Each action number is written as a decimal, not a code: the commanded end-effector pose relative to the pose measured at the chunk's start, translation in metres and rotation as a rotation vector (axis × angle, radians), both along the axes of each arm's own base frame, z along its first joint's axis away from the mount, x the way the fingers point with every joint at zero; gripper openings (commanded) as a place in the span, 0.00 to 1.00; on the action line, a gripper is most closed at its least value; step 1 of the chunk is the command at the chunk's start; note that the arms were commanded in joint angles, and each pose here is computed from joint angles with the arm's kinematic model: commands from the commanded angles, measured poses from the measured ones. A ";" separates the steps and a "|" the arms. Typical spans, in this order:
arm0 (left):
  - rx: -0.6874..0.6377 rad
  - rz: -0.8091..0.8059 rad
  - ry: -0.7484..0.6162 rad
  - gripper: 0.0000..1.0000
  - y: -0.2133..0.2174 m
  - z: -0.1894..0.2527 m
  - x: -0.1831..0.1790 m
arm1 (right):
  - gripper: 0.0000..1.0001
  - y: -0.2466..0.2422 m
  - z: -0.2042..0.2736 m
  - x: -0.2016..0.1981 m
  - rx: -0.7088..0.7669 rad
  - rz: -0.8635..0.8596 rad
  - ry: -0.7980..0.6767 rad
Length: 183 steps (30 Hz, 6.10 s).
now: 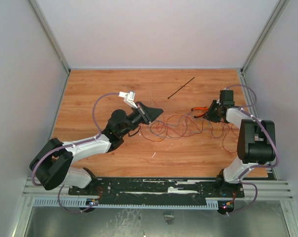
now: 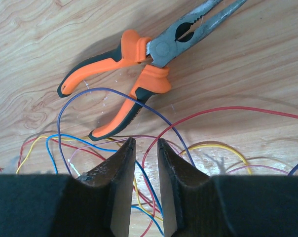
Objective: Zip-tie the wires
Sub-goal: Straighten the cable at the center of the board.
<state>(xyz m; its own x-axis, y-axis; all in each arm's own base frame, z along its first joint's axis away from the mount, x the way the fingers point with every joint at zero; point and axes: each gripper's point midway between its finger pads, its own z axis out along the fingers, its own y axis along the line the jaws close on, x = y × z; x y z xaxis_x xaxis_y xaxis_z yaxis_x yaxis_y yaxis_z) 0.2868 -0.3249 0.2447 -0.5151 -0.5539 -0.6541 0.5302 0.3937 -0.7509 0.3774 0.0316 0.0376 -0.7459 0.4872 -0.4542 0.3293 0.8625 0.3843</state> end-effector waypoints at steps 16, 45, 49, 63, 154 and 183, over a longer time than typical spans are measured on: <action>-0.025 0.001 -0.033 0.00 0.001 0.013 0.000 | 0.23 -0.004 -0.019 -0.006 -0.034 -0.009 0.033; 0.019 0.043 0.023 0.00 0.008 -0.017 0.003 | 0.00 -0.127 0.081 -0.003 -0.407 -0.279 -0.071; 0.043 0.058 0.034 0.00 0.008 -0.028 0.008 | 0.00 -0.157 0.080 -0.015 -0.433 -0.345 -0.055; 0.312 0.234 0.114 0.00 0.029 -0.089 0.038 | 0.00 -0.192 0.067 -0.038 -0.483 -0.445 -0.010; 1.060 0.566 0.065 0.06 0.067 -0.163 0.054 | 0.19 -0.138 0.060 -0.020 -0.242 -0.260 -0.142; 0.771 0.698 0.067 0.92 0.130 -0.081 0.041 | 0.71 0.051 0.142 -0.045 0.083 0.243 -0.363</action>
<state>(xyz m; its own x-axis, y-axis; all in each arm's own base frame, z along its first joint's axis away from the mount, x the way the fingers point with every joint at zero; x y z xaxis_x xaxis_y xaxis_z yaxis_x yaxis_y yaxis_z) 0.3302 -0.2068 0.1382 -0.3463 -0.0975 -0.9330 -0.0156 0.9951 -0.0981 0.3471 0.0425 0.1946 -0.5761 0.3816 -0.7228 0.0125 0.8883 0.4591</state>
